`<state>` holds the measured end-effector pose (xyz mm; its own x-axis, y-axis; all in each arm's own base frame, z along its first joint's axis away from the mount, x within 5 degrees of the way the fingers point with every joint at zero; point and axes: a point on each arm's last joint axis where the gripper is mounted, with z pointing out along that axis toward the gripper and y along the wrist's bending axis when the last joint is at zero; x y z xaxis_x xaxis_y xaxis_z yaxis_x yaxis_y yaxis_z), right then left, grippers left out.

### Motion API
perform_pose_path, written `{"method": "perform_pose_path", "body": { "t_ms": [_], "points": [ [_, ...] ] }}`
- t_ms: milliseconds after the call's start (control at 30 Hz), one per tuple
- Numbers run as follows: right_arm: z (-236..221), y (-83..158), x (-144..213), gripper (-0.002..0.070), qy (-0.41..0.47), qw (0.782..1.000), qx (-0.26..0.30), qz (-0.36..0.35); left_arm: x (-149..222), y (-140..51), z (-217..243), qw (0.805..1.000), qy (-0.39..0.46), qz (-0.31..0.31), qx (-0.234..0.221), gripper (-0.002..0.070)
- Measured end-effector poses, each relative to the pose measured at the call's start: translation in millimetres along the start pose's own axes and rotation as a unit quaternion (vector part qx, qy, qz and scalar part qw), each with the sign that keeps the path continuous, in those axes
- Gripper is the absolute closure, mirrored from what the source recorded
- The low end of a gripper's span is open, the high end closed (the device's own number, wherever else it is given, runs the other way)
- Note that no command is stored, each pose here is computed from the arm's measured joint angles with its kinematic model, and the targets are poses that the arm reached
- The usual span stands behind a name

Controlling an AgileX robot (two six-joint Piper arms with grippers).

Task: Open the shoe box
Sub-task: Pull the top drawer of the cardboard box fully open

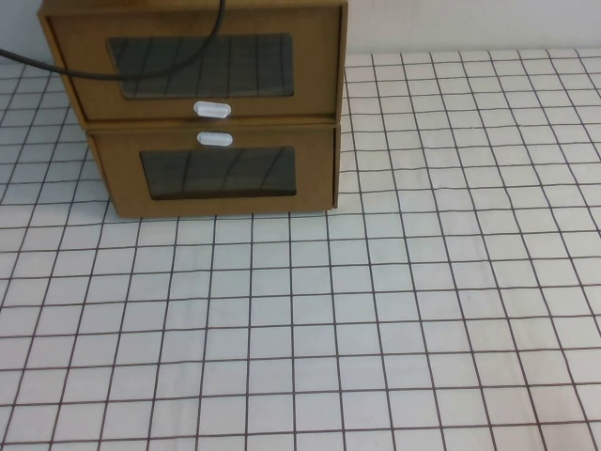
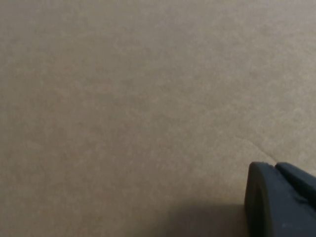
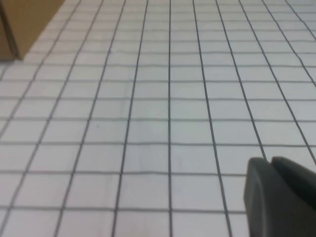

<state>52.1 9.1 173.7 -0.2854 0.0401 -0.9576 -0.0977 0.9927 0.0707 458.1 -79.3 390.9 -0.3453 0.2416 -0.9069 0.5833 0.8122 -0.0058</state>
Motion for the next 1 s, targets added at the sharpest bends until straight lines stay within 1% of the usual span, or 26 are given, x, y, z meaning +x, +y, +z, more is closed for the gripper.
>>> {"method": "perform_pose_path", "body": {
  "t_ms": [33, 133, 200, 300, 433, 533, 633, 733, 867, 1000],
  "points": [
    [0, 1, -3, 0.0689, -0.014, 1.0, -0.004, 0.015, 0, 0.0, 0, 1.0, 0.0, 0.0, 0.0, 0.0677],
    [-1, 3, -10, 0.0689, -0.052, 0.994, -0.022, 0.089, 0, 0.0, 0, 1.0, 0.0, 0.0, 0.0, 0.0677],
    [-1, 4, -15, 0.0689, -0.078, 0.987, -0.031, 0.139, 0, 0.0, 0, 1.0, 0.0, 0.0, 0.0, 0.0677],
    [-2, 4, -20, 0.0689, -0.102, 0.968, -0.049, 0.226, 0, 0.0, 0, 1.0, 0.0, 0.0, 0.0, 0.0677],
    [-3, 2, -25, 0.0689, -0.128, 0.95, -0.052, 0.281, 0, 0.0, 0, 1.0, 0.0, 0.0, 0.0, 0.0678],
    [-4, 4, -27, 0.0689, -0.124, 0.939, -0.065, 0.314, 0, -0.1, 0, 1.0, -0.001, -0.001, 0.001, 0.0677],
    [-8, 11, -41, 0.0689, -0.097, 0.939, -0.089, 0.316, 0, -0.1, 0, 1.0, -0.001, -0.001, 0.001, 0.0678],
    [-7, 19, -62, 0.0689, -0.041, 0.948, -0.106, 0.296, 0, -0.1, 0, 1.0, -0.001, -0.001, 0.001, 0.0678],
    [4, 27, -92, 0.0689, 0.058, 0.964, -0.116, 0.231, 0, -0.1, 0, 1.0, -0.001, -0.001, 0.001, 0.0677],
    [26, 32, -117, 0.0689, 0.142, 0.968, -0.132, 0.16, 0, -0.3, 0, 1.0, 0.0, -0.001, 0.001, 0.0678]
  ]
}}
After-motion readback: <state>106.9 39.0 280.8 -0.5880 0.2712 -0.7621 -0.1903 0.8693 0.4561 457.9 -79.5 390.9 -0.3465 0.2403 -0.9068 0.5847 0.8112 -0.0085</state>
